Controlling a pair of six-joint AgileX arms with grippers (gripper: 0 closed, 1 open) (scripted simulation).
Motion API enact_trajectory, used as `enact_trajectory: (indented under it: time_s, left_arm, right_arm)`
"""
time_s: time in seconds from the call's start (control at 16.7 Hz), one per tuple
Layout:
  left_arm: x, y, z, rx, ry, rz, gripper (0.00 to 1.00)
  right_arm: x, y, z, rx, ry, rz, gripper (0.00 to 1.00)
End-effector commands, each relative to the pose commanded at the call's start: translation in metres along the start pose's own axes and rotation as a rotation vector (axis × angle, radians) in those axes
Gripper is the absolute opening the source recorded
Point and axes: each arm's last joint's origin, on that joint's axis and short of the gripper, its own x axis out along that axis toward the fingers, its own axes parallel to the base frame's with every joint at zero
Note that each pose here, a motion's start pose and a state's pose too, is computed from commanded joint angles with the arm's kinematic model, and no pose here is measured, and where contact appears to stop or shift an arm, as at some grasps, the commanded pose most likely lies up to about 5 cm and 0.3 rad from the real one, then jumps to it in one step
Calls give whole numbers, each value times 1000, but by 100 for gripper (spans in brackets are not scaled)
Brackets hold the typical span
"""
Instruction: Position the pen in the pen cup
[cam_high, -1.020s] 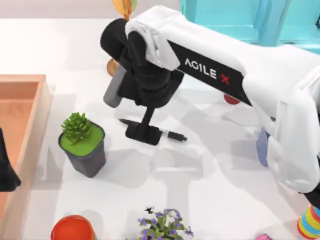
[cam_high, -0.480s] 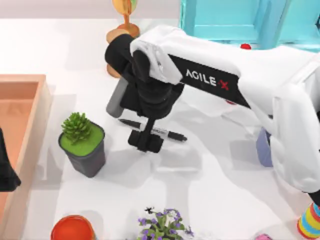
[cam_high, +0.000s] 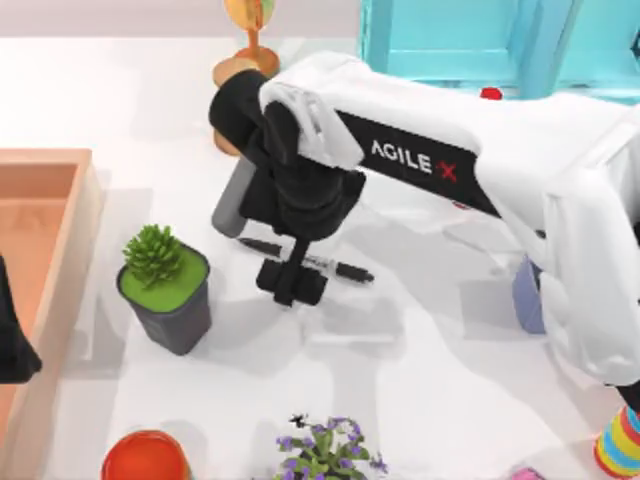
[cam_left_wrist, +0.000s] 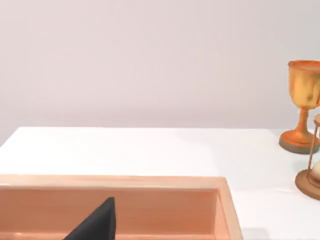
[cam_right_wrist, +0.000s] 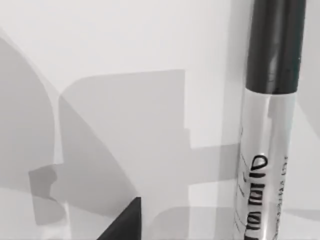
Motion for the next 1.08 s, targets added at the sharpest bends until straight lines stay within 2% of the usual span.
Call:
enact_trajectory:
  time_s: [0.42, 0.9, 0.96, 1.08]
  left_arm:
    - [0, 0, 0, 0, 0, 0, 100]
    - [0, 0, 0, 0, 0, 0, 100]
    - [0, 0, 0, 0, 0, 0, 100]
    - [0, 0, 0, 0, 0, 0, 100]
  right_arm:
    - [0, 0, 0, 0, 0, 0, 2]
    - [0, 0, 0, 0, 0, 0, 0]
    - [-34, 4, -5, 27, -27, 38, 0]
    - [-39, 1, -7, 40, -23, 32, 0]
